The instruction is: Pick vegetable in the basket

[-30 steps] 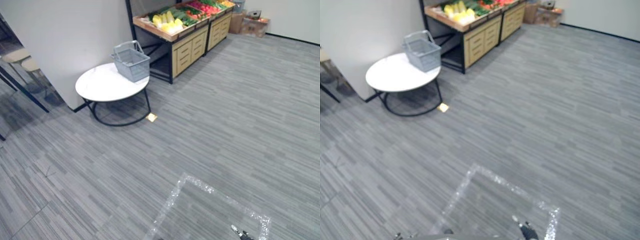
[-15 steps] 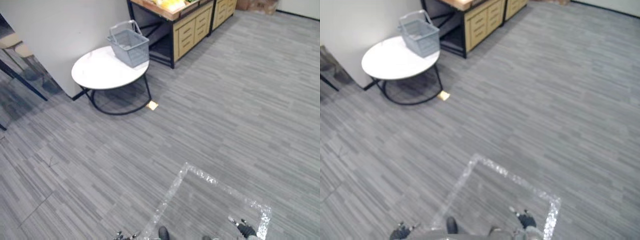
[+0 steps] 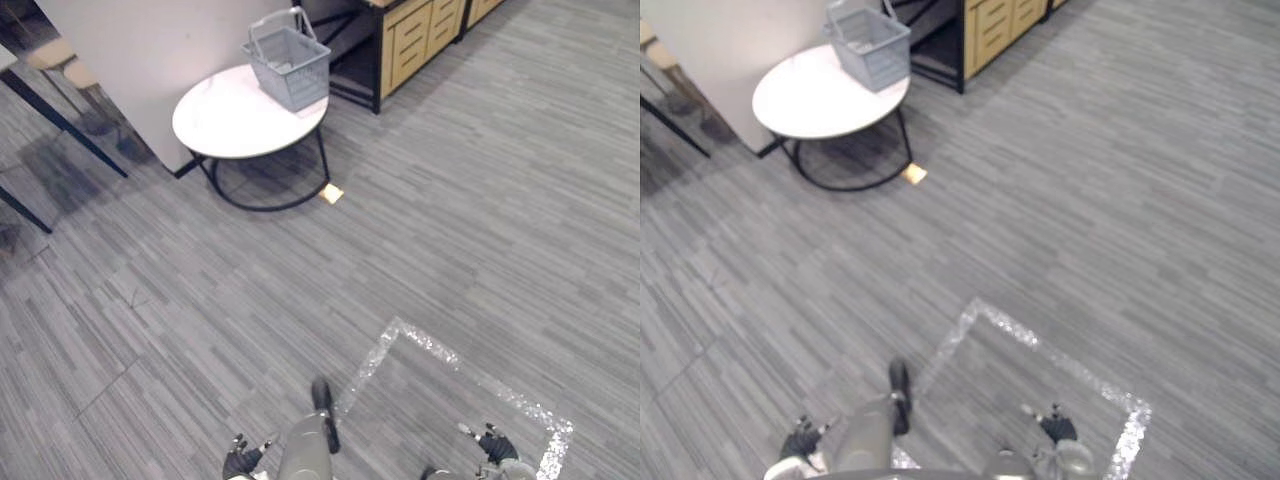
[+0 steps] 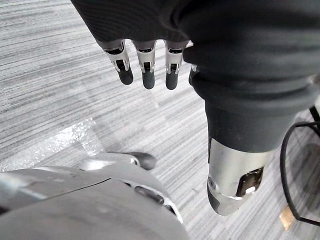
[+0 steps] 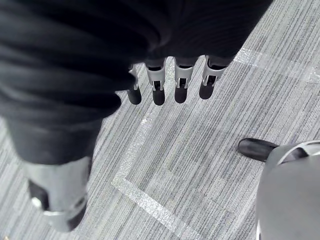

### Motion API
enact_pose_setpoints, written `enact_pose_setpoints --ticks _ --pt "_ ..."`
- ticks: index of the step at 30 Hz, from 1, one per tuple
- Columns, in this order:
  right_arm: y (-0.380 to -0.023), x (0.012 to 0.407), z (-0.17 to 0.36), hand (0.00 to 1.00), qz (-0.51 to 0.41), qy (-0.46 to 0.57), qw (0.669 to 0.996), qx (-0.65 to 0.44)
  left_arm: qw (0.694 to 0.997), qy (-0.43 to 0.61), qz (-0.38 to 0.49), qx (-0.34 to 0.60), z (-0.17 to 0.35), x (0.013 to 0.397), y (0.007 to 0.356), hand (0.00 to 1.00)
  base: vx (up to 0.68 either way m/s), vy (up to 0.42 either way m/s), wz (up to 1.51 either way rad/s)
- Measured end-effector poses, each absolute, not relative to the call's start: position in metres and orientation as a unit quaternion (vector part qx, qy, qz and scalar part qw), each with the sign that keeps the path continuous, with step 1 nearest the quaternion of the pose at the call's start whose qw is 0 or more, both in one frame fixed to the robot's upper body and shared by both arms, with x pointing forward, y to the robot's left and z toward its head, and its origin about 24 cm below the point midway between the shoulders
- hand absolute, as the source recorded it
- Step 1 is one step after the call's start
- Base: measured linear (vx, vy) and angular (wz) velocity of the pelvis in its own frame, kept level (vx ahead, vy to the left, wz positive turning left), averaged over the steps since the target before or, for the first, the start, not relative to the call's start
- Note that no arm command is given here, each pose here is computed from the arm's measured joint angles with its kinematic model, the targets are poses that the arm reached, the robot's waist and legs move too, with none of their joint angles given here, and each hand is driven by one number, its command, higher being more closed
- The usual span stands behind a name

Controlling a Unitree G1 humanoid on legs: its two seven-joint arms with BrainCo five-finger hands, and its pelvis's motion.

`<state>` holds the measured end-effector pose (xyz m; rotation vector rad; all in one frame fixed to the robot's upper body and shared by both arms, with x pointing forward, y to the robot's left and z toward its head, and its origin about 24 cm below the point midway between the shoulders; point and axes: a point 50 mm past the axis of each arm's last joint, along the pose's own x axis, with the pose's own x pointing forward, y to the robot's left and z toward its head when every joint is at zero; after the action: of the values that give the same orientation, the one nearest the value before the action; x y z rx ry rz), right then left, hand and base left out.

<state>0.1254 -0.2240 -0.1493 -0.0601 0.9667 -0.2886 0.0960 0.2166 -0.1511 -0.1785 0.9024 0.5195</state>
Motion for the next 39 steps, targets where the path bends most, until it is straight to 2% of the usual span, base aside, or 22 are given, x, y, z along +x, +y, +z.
enact_pose_setpoints --ticks 5,10,16,22,24,27,34,39 --pt "-0.201 0.140 -0.149 0.00 -0.110 0.450 0.886 -0.020 0.874 0.408 0.255 -0.066 -0.143 0.108 0.235 0.00 0.42 0.268 -0.12" --pt "-0.197 0.134 -0.151 0.00 -0.104 0.457 0.883 -0.013 0.871 0.413 0.258 -0.067 -0.145 0.101 0.235 0.00 0.42 0.236 -0.09" --pt "-0.196 0.134 -0.149 0.00 -0.089 0.446 0.890 -0.023 0.886 0.392 0.240 -0.063 -0.138 0.112 0.232 0.00 0.42 0.074 0.05" --pt "-0.200 0.139 -0.146 0.00 -0.091 0.432 0.897 -0.031 0.892 0.375 0.238 -0.080 -0.136 0.122 0.224 0.00 0.33 -0.221 0.28" --pt "-0.211 0.136 -0.146 0.00 -0.117 0.439 0.890 -0.028 0.881 0.400 0.239 -0.084 -0.143 0.113 0.219 0.00 0.42 -0.435 0.10" --pt "-0.229 0.132 -0.144 0.00 -0.129 0.447 0.884 -0.055 0.881 0.410 0.212 -0.108 -0.147 0.118 0.196 0.00 0.40 -0.326 -0.07" --pt "-0.233 0.100 -0.155 0.00 -0.126 0.496 0.857 -0.068 0.886 0.410 0.193 -0.098 -0.146 0.124 0.191 0.00 0.33 -0.235 0.22" --pt "-0.234 0.110 -0.152 0.00 -0.124 0.485 0.862 -0.074 0.885 0.409 0.199 -0.097 -0.146 0.122 0.194 0.00 0.35 -0.076 0.11"
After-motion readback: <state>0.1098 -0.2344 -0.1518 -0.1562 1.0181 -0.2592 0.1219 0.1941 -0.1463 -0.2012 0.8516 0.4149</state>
